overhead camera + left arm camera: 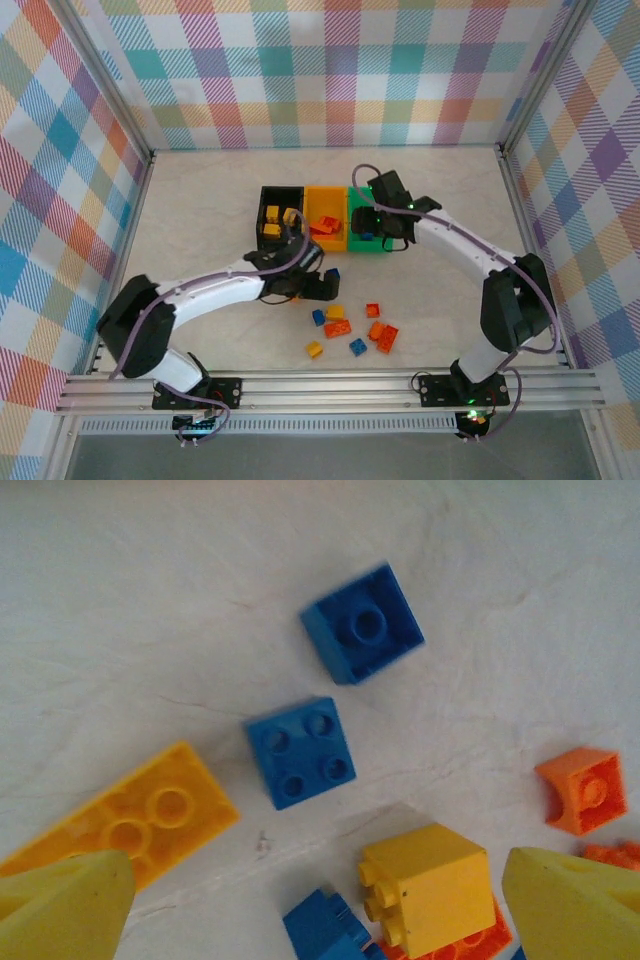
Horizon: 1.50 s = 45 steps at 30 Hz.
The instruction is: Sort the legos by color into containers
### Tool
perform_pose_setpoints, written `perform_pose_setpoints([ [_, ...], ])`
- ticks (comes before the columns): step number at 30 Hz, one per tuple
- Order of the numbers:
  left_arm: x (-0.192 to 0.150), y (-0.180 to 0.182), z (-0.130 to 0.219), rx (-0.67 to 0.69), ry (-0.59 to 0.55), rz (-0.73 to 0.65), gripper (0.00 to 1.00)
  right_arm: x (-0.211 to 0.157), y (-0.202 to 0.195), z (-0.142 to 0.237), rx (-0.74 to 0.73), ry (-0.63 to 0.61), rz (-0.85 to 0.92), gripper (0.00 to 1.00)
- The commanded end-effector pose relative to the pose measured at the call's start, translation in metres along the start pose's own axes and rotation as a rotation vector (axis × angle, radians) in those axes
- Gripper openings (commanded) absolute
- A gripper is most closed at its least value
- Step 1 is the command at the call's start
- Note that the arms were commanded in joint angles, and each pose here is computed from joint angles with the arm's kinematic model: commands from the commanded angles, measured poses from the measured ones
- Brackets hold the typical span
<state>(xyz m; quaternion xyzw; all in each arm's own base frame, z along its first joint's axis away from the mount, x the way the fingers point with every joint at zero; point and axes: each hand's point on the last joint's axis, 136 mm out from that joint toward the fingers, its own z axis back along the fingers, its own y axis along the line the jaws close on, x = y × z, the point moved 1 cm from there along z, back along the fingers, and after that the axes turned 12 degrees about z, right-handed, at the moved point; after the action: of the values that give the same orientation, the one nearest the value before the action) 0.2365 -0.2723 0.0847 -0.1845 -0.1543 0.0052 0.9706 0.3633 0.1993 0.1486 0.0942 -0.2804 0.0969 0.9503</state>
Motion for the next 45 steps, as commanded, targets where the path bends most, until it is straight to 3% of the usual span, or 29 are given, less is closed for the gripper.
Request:
perform_pose_setpoints([
  [1, -0.008, -0.003, -0.015, 0.059, 0.028, -0.072, 0.9, -0.014, -0.003, 0.003, 0.018, -0.007, -0.037, 0.71],
  [15, 0.003, 0.013, -0.053, 0.243, -0.007, -0.136, 0.67, -0.026, -0.019, 0.026, 0.002, -0.056, -0.052, 0.71],
  [25, 0.008, 0.01, -0.056, 0.241, -0.023, -0.142, 0.36, -0.027, -0.025, 0.032, 0.003, -0.071, -0.067, 0.71],
  [31, 0.009, 0.003, -0.039, 0.199, -0.034, -0.111, 0.3, -0.029, -0.028, 0.033, 0.004, -0.069, -0.082, 0.71],
  [36, 0.021, -0.022, -0.005, 0.092, -0.08, -0.082, 0.3, -0.034, -0.037, 0.035, -0.023, -0.07, -0.104, 0.71],
  [40, 0.042, -0.055, 0.01, -0.001, -0.122, -0.077, 0.3, -0.041, -0.049, 0.036, -0.054, -0.067, -0.138, 0.71],
  [45, 0.084, -0.095, 0.003, -0.078, -0.163, -0.061, 0.3, -0.047, -0.059, 0.041, -0.073, -0.073, -0.17, 0.72],
])
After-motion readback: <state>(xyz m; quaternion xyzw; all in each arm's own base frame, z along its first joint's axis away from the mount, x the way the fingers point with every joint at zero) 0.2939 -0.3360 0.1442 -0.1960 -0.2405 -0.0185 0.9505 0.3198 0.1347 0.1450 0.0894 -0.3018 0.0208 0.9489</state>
